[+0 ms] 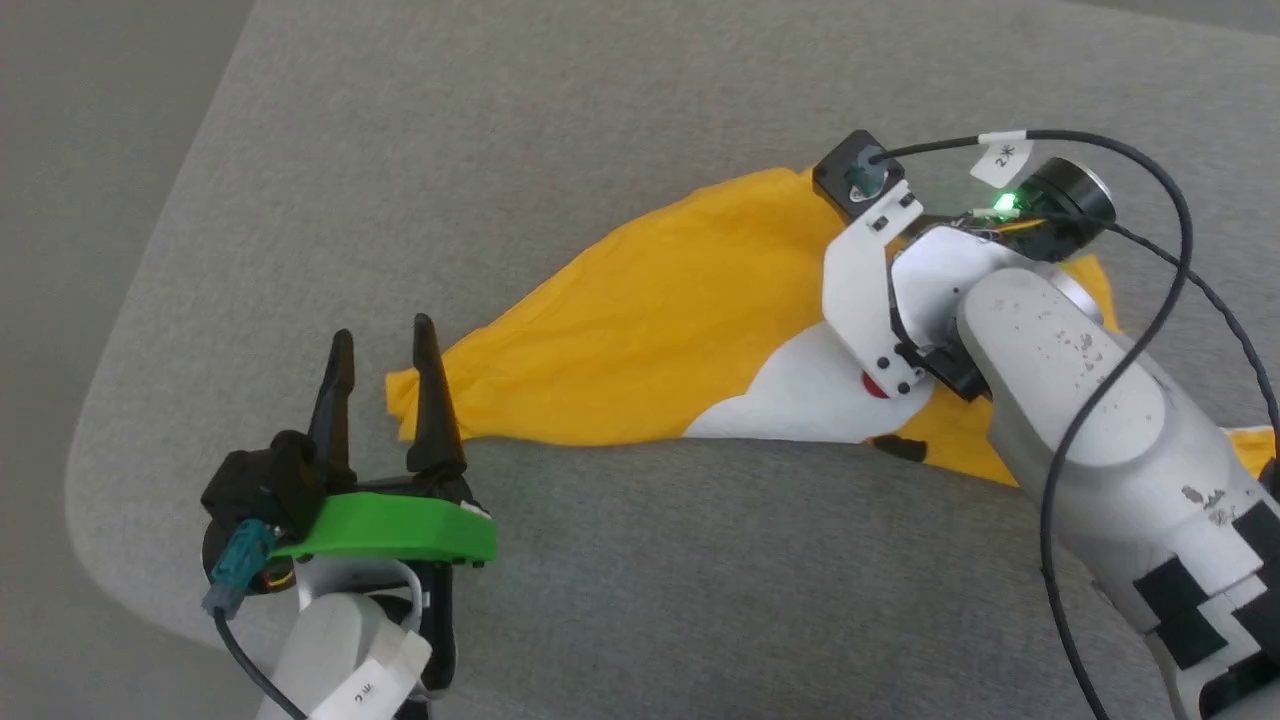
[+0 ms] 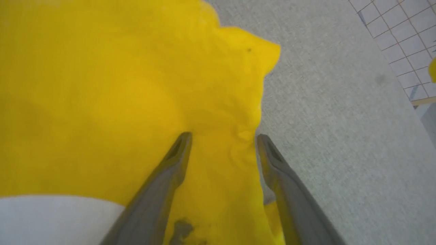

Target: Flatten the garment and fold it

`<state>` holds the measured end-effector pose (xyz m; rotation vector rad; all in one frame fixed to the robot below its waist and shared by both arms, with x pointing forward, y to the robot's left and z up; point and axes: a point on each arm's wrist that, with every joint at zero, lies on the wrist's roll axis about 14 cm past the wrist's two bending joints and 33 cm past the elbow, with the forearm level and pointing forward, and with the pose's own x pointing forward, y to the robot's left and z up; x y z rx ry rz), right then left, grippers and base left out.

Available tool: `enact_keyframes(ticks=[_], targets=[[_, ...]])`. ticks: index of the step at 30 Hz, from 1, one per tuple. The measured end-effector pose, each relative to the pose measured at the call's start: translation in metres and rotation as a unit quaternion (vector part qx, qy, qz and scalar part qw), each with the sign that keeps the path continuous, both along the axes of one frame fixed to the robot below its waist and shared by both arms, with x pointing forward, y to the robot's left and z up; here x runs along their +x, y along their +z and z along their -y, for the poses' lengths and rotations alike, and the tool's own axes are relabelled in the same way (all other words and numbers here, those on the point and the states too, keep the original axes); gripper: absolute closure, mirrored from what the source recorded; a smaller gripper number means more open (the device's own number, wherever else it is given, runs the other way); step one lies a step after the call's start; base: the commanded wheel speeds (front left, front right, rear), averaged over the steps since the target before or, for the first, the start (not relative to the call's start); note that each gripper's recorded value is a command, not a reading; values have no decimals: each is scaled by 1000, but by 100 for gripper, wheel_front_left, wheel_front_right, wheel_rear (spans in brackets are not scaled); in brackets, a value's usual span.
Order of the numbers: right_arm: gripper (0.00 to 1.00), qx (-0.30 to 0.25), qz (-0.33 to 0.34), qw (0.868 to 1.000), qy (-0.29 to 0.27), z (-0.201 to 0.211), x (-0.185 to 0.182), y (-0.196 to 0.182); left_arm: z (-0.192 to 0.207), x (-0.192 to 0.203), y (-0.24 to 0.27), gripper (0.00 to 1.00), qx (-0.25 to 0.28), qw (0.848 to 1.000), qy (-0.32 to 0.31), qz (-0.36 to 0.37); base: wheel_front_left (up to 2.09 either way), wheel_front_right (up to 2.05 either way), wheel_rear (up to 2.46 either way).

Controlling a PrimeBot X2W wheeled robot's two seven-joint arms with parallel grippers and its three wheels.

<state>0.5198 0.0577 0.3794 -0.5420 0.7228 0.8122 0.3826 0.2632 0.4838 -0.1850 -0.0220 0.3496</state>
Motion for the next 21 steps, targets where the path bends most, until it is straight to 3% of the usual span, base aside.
enact_keyframes(ticks=[3,4,5,9,14,17,21], targets=[[0,0,-14,1000,18,-14,0,-7,-4,-4,-5,0,0,1000,9,-11,0,0,0],[68,2,-18,1000,22,-17,0,-7,-6,-5,-7,0,-2,1000,13,-14,0,0,0],[100,9,-19,1000,23,-20,1,-7,-7,-5,-9,0,-4,1000,15,-16,0,0,0],[100,52,-26,998,5,-24,6,1,-6,-6,-11,0,-5,1000,14,-19,0,0,0],[100,121,7,989,-78,10,43,34,-2,-4,-6,0,-8,1000,7,-9,0,0,0],[100,151,49,974,-159,64,74,63,4,-1,-1,0,-8,1000,-6,0,0,0,0],[100,149,99,943,-280,170,99,89,16,6,2,0,-9,1000,-28,8,0,0,0]])
